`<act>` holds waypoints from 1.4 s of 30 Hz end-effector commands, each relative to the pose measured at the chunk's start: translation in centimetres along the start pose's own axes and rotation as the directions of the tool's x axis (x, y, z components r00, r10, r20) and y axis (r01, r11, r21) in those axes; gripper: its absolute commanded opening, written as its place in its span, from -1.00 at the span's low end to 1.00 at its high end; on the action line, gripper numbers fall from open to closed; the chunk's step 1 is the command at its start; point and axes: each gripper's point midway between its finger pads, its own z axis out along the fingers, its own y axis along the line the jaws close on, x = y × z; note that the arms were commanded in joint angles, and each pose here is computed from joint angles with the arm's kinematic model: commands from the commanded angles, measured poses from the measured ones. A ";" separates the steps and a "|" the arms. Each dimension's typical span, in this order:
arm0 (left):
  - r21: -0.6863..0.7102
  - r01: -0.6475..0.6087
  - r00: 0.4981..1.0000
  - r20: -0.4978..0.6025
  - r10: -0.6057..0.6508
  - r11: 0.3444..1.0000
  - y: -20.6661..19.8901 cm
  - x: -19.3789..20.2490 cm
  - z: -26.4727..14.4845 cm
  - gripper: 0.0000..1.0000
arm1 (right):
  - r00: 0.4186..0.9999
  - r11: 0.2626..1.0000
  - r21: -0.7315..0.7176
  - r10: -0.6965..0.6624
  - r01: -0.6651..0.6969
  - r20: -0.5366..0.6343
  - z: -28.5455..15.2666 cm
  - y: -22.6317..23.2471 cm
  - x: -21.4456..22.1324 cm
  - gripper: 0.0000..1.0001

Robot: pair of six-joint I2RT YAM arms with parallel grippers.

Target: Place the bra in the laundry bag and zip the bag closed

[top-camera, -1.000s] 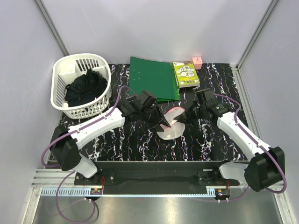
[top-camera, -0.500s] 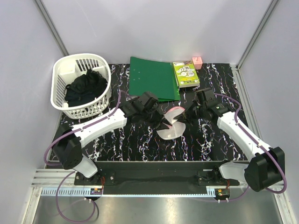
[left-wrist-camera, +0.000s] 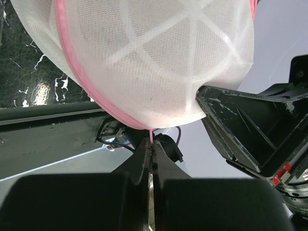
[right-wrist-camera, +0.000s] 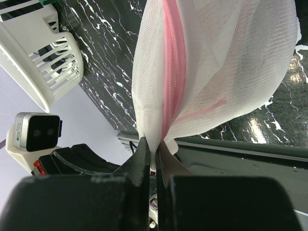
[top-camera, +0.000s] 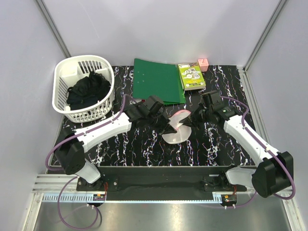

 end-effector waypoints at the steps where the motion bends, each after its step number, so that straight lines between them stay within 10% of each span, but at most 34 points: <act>1: 0.027 -0.043 0.999 0.006 0.043 0.999 -0.1 -0.1 0.0 -1.00 | 0.999 0.998 -0.055 -0.016 0.019 0.039 -1.3 1.9 -0.6 -1.00; 10: 0.059 -0.339 0.939 0.084 0.334 0.939 0.4 -0.8 -1.7 -1.00 | 1.000 0.996 -0.086 -0.011 0.013 0.029 -1.0 2.8 -1.0 -1.00; 14: -0.009 -0.558 0.818 0.162 0.552 0.830 2.6 -2.9 -1.7 -1.00 | 0.998 0.990 -0.125 -0.068 0.068 0.003 -1.2 4.1 -1.1 -1.00; 18: -0.130 -0.769 0.597 0.206 0.776 0.626 4.9 -5.8 -0.4 -1.00 | 0.991 0.979 -0.163 -0.127 0.119 -0.042 -1.4 4.2 -0.4 -1.00; 27: -0.022 -0.905 0.405 0.257 0.877 0.425 3.5 -4.9 -1.6 -1.00 | 0.969 0.961 -0.214 -0.208 0.176 -0.136 -1.6 2.8 1.5 -1.00; 32: 0.215 -0.884 0.457 0.207 0.865 0.416 1.6 0.0 -2.3 -0.34 | 0.981 0.973 -0.197 -0.145 0.117 -0.133 -1.4 2.9 1.3 -1.00; 42: 0.334 -0.819 0.570 0.384 0.727 0.466 -2.9 1.5 -3.1 0.08 | 0.981 0.965 -0.208 0.133 -0.161 -0.139 -1.1 5.0 0.1 -1.00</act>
